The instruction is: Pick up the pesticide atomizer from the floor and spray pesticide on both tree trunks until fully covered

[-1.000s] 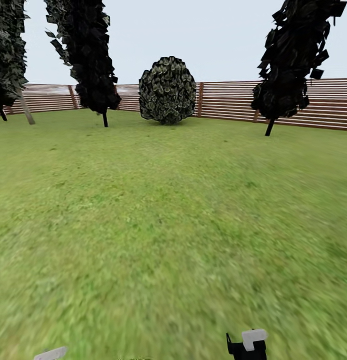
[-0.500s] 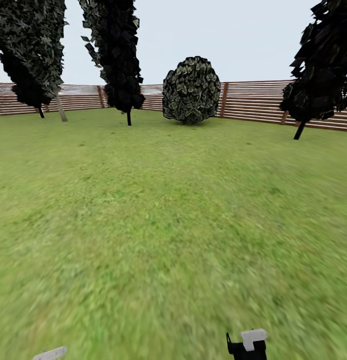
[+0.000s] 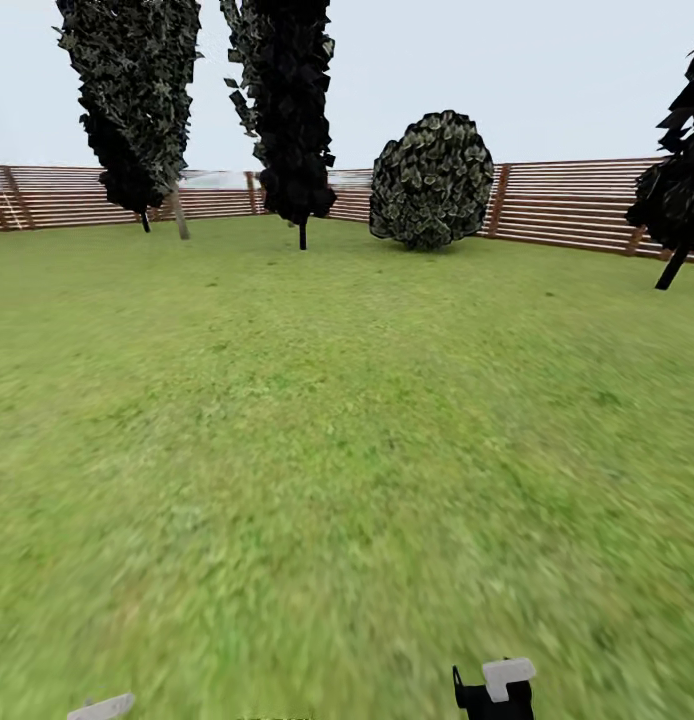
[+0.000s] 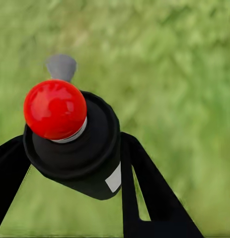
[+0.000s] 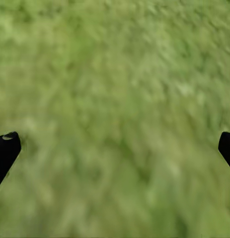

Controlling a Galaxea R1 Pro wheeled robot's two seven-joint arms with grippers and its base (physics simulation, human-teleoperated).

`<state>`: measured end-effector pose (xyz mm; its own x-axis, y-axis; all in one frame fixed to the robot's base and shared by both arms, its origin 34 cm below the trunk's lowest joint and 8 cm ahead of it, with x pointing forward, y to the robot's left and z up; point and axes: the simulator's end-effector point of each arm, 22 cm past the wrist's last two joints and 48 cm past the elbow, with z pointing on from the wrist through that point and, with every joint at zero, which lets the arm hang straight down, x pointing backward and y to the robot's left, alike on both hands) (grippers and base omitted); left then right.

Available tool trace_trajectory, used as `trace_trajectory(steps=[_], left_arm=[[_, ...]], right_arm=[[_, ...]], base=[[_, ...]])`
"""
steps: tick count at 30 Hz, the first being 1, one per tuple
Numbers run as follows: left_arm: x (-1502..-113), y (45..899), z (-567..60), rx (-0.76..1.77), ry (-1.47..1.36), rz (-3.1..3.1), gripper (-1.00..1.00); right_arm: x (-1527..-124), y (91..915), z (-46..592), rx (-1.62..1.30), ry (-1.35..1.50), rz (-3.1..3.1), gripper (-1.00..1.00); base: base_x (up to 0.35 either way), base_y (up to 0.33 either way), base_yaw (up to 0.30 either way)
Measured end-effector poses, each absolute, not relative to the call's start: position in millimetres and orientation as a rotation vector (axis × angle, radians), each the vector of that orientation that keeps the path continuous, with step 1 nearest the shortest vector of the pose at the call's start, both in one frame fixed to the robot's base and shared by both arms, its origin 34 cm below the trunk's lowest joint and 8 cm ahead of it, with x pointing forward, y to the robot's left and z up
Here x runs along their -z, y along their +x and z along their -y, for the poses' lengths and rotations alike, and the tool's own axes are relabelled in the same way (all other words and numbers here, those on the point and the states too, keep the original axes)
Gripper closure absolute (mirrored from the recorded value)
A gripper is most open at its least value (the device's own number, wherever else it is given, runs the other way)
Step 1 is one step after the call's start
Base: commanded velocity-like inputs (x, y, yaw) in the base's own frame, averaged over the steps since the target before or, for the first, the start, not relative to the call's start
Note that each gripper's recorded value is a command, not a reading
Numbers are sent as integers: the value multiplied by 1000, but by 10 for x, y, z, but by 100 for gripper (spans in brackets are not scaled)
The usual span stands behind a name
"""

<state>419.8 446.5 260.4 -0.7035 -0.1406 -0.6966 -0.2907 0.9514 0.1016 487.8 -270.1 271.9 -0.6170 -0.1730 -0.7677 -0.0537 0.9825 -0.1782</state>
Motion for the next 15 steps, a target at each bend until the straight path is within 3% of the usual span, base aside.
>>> trace_trajectory(steps=[15], left_arm=[[-2626, 4169, -4580, -283, -367, -2341, 100]], right_arm=[[-2719, 4878, 2701, 172, -158, -2234, -100]], base=[[0, 0, 280]])
